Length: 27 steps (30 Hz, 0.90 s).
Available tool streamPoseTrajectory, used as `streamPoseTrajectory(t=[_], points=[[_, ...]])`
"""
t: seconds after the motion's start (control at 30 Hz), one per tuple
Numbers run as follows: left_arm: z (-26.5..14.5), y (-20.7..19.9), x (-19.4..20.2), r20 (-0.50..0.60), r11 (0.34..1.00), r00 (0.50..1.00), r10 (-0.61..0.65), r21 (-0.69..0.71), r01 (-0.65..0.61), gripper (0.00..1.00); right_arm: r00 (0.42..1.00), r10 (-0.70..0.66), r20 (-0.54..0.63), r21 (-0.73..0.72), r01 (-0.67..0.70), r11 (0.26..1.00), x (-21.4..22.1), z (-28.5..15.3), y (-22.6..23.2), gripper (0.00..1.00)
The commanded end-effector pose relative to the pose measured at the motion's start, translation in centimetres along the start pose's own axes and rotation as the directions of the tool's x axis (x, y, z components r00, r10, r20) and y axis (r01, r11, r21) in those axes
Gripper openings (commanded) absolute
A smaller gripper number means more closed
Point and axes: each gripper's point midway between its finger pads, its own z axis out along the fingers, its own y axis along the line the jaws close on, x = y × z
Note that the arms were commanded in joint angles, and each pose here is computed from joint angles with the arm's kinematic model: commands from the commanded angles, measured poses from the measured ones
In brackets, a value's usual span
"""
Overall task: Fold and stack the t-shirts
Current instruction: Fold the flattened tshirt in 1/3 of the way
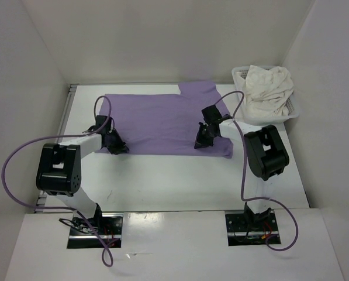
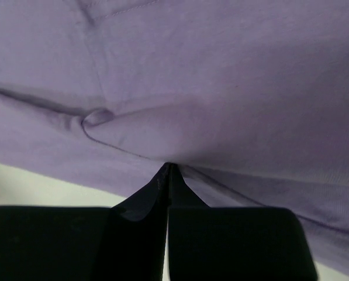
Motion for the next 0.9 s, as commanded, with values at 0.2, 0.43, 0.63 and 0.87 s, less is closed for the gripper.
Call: streamPoseTrajectory(t=[0.2, 0.43, 0.63, 0.87], points=[[-0.9, 6.4, 1.3, -0.064, 0.976, 0.976, -0.210, -0.071, 0.205, 0.25, 0.996, 0.085, -0.022, 0.119, -0.082, 0.990, 4.2, 1.8, -4.9, 0.00], [-2.7, 7.6, 3.8, -0.109, 0.953, 0.947, -0.303, -0.053, 0.299, 0.25, 0.995, 0.084, -0.059, 0.153, -0.074, 0.985, 6.9, 0.3, -5.9, 0.00], [-8.2, 3.9, 1.5, -0.031, 0.961, 0.964, -0.263, 0.076, 0.265, 0.25, 0.997, 0.056, -0.060, 0.145, -0.047, 0.988, 7.4, -2.2, -5.4, 0.00], [-11.1, 2.8, -5.5, 0.200, 0.989, 0.969, -0.148, 0.048, 0.141, 0.35, 0.999, 0.037, -0.037, 0.081, -0.034, 0.996, 6.4, -4.8, -3.3, 0.03]])
